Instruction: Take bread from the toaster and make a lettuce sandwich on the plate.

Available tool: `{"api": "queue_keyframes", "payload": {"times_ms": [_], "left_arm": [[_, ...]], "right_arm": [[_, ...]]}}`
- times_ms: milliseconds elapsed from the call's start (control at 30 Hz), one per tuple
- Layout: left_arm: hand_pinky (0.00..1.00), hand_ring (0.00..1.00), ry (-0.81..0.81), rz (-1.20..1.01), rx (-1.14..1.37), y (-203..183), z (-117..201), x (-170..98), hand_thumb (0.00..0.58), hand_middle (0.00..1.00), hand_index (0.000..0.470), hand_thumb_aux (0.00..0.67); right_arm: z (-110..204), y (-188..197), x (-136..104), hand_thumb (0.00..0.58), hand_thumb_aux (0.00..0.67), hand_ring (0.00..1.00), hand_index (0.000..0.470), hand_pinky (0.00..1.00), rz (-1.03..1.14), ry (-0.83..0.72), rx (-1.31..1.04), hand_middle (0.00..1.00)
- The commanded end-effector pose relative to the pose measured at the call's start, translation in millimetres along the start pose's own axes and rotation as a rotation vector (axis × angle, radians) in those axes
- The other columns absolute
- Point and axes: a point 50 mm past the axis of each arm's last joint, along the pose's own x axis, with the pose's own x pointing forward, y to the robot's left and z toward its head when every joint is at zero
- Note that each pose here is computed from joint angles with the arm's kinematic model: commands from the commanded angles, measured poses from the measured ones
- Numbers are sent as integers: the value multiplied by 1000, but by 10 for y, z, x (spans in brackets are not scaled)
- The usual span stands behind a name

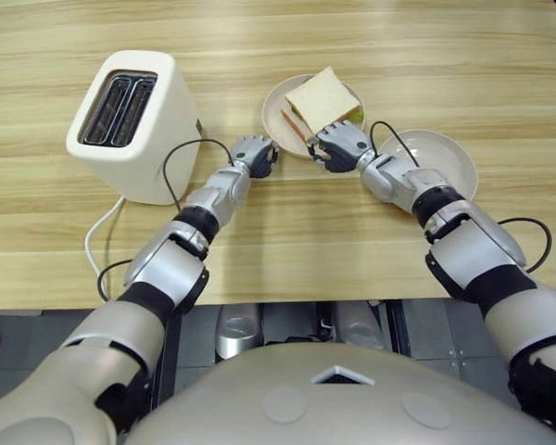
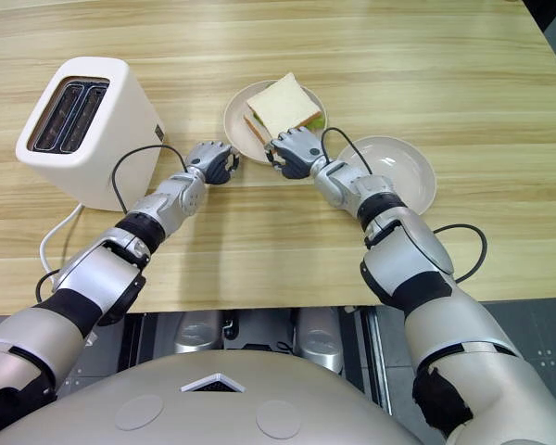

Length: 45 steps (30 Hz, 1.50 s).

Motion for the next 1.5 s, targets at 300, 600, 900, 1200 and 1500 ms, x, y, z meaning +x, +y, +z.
{"api": "queue_keyframes", "payload": {"times_ms": [300,600,900,1200,1500], "left_arm": [[0,0,-361,360,-859,277,131,-516,0,0,0,0],[0,0,-447,519,-1123,374,280,-990,0,0,0,0],[0,0,-349,567,-1105,319,129,-1064,0,0,0,0],[0,0,-393,657,-962,391,124,-1122,0,0,0,0],[0,0,-376,666,-1020,375,73,-1096,0,0,0,0]], "right_arm": [[36,-231,-426,0,0,0,0,0,-504,-176,600,0],[186,-247,-743,0,0,0,0,0,-773,-223,949,0],[219,-222,-813,0,0,0,0,0,-827,-171,1105,0],[105,-305,-802,0,0,0,0,0,-854,-175,1116,0],[130,-328,-845,0,0,0,0,0,-865,-214,1109,0]]}}
